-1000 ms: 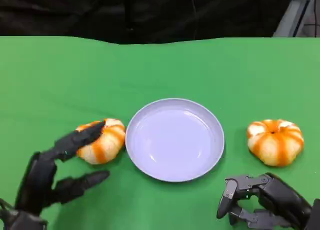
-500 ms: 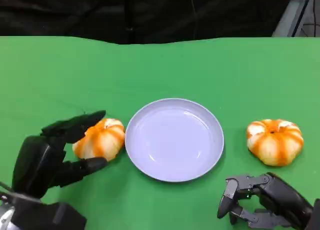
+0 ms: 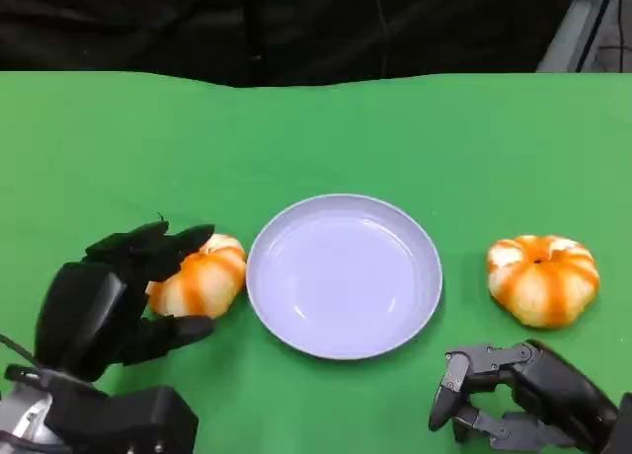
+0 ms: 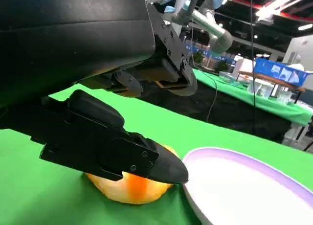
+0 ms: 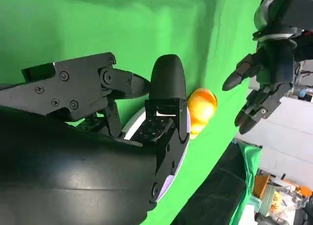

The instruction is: Grasp the bread from the table and place it into the plate.

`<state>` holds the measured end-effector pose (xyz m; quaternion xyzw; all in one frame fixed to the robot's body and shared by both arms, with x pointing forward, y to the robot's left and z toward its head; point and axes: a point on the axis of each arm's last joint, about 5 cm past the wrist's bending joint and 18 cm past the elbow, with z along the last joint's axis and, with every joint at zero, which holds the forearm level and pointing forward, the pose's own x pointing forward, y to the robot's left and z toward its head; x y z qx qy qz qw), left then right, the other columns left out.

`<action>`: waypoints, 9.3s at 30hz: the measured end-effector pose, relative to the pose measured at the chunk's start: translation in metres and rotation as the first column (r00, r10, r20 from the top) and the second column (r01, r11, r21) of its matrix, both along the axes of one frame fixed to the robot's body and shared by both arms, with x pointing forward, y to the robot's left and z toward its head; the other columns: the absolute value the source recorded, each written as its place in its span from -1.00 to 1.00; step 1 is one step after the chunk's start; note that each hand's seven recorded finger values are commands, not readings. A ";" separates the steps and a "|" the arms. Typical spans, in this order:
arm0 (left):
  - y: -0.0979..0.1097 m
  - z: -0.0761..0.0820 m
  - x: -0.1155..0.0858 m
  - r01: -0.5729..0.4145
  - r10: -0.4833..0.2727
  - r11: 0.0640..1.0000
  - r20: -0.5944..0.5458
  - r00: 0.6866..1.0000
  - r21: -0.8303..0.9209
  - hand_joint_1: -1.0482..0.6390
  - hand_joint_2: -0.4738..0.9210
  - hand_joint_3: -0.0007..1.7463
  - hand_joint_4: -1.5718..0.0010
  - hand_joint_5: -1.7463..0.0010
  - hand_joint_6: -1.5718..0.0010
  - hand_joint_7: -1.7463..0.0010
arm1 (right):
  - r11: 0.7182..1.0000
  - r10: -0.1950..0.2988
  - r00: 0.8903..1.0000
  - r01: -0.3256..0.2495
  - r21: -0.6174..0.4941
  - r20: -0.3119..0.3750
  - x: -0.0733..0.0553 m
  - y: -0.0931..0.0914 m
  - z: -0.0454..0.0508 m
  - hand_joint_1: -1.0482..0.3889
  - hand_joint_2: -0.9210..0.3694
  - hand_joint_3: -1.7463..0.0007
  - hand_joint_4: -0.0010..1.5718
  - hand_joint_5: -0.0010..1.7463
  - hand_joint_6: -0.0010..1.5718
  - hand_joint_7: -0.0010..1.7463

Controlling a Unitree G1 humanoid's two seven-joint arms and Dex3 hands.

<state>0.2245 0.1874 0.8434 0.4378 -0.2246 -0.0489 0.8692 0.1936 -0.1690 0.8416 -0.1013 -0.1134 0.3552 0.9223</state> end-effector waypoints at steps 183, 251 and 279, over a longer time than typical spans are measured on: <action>-0.087 0.008 0.016 0.182 -0.163 0.964 0.108 0.981 -0.194 0.20 0.96 -0.99 0.06 -0.36 -0.54 0.89 | 1.000 0.000 1.000 0.000 0.006 -0.012 -0.003 0.002 -0.0021 0.38 -0.96 0.41 -0.09 0.80 0.02 0.24; -0.111 0.019 0.048 0.364 -0.359 0.931 -0.250 0.899 -0.026 0.08 1.00 -0.92 -0.11 0.92 -0.08 1.00 | 1.000 0.013 1.000 -0.013 0.000 -0.002 -0.003 0.012 -0.0023 0.35 -1.00 0.45 -0.12 0.79 -0.01 0.23; -0.104 0.027 0.053 0.350 -0.407 0.910 -0.313 0.858 -0.223 -0.90 1.00 -0.12 0.56 1.00 0.69 1.00 | 1.000 0.012 1.000 -0.012 -0.002 -0.008 -0.003 0.012 -0.0039 0.35 -1.00 0.46 -0.13 0.81 -0.02 0.25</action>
